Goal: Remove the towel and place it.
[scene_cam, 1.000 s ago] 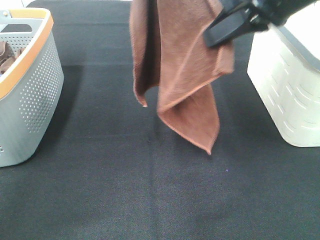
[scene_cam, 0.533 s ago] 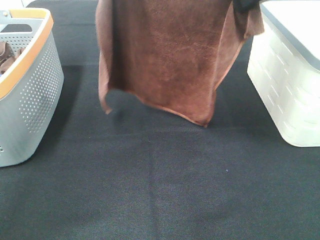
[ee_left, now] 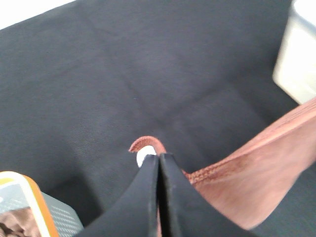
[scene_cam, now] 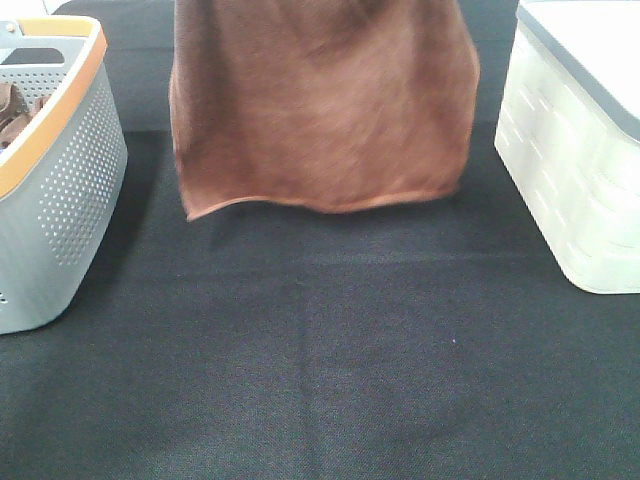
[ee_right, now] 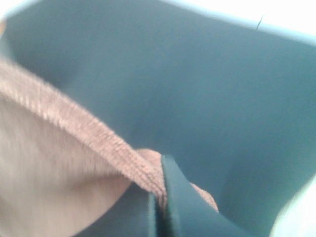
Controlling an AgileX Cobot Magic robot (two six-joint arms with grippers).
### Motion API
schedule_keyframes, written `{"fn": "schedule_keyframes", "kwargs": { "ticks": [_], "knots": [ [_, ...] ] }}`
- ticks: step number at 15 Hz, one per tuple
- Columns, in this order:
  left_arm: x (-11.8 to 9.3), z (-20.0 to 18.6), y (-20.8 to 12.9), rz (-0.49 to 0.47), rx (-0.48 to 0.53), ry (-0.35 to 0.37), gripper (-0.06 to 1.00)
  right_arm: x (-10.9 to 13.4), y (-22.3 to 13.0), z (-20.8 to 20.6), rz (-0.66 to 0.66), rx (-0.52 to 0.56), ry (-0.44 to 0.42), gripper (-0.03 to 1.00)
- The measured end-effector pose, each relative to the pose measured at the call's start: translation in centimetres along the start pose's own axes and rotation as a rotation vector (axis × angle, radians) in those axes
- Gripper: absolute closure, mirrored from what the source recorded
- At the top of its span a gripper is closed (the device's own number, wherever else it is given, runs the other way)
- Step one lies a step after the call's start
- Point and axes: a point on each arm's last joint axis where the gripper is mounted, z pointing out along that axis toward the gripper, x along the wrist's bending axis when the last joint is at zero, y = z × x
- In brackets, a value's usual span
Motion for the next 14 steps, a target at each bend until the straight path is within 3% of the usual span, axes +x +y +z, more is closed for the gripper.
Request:
{"fn": "schedule_keyframes", "kwargs": {
  "ticks": [5,8,10,12,14],
  "knots": [
    [2.5,5.8,0.4,-0.012,-0.199,0.085,0.94,-0.8,-0.6,5.0,-0.035,-0.240,-0.095,0.97],
    [2.8,6.4,0.4,-0.010,-0.218,0.091,0.94,-0.8,-1.2,5.8,-0.037,-0.232,-0.097,0.97],
    [2.7,7.1,-0.8,-0.016,-0.105,0.089,0.94,-0.7,-2.0,6.2,-0.035,-0.147,-0.075,0.97],
    [2.3,8.4,-3.5,-0.049,0.146,0.052,0.94,-0.2,-3.9,6.5,-0.031,0.048,-0.024,0.97],
    [1.6,8.6,-4.9,-0.082,0.295,0.002,0.94,0.2,-5.3,6.4,-0.016,0.202,0.019,0.97]
  ]
}}
